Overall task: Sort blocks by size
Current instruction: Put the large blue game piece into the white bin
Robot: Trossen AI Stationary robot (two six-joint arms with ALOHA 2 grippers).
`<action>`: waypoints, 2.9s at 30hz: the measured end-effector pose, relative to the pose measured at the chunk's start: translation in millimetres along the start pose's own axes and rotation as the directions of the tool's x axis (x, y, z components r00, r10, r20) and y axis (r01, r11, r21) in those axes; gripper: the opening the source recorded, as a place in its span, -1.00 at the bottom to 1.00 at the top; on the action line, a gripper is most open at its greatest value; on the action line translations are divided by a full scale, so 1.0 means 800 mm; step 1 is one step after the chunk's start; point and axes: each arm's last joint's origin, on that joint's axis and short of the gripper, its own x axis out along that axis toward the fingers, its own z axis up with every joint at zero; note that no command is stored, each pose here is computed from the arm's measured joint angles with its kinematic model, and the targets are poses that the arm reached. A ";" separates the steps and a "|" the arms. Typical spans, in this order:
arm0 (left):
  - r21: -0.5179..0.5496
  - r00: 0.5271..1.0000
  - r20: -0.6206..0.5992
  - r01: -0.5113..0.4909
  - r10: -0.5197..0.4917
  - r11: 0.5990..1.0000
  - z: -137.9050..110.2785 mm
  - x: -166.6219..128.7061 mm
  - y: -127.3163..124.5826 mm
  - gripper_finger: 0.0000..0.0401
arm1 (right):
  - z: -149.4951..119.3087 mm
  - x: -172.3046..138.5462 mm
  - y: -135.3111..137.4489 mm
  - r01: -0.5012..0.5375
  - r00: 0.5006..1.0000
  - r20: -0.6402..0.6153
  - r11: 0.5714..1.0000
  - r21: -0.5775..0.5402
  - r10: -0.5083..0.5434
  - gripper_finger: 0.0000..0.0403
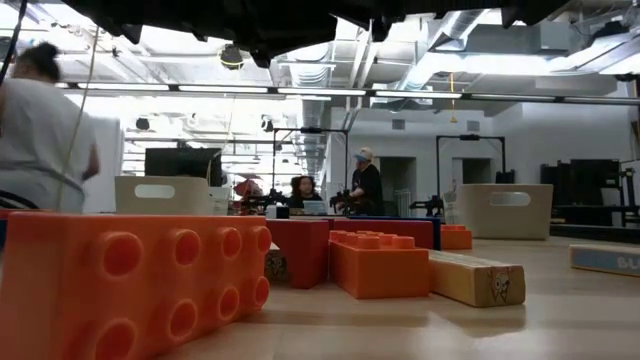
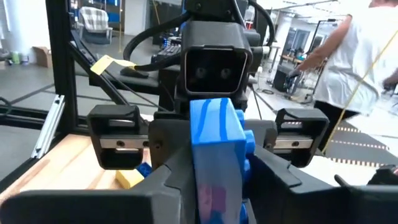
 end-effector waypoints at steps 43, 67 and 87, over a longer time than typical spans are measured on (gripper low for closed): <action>0.208 0.302 -0.799 -0.673 0.520 0.710 -0.075 -0.115 0.193 -0.54 | -0.014 -0.112 0.040 0.159 0.841 -0.522 0.987 -0.019 -0.145 0.24; 0.076 0.158 -0.950 -0.720 0.269 0.690 -0.159 -0.125 0.267 -0.29 | -0.014 -0.112 0.039 0.158 0.842 -0.519 0.987 -0.021 -0.146 0.24; -0.119 0.586 -0.768 -0.526 0.257 0.842 -0.056 -0.120 0.205 -0.21 | -0.038 -0.099 0.029 0.116 0.778 -0.617 0.993 -0.037 -0.114 0.24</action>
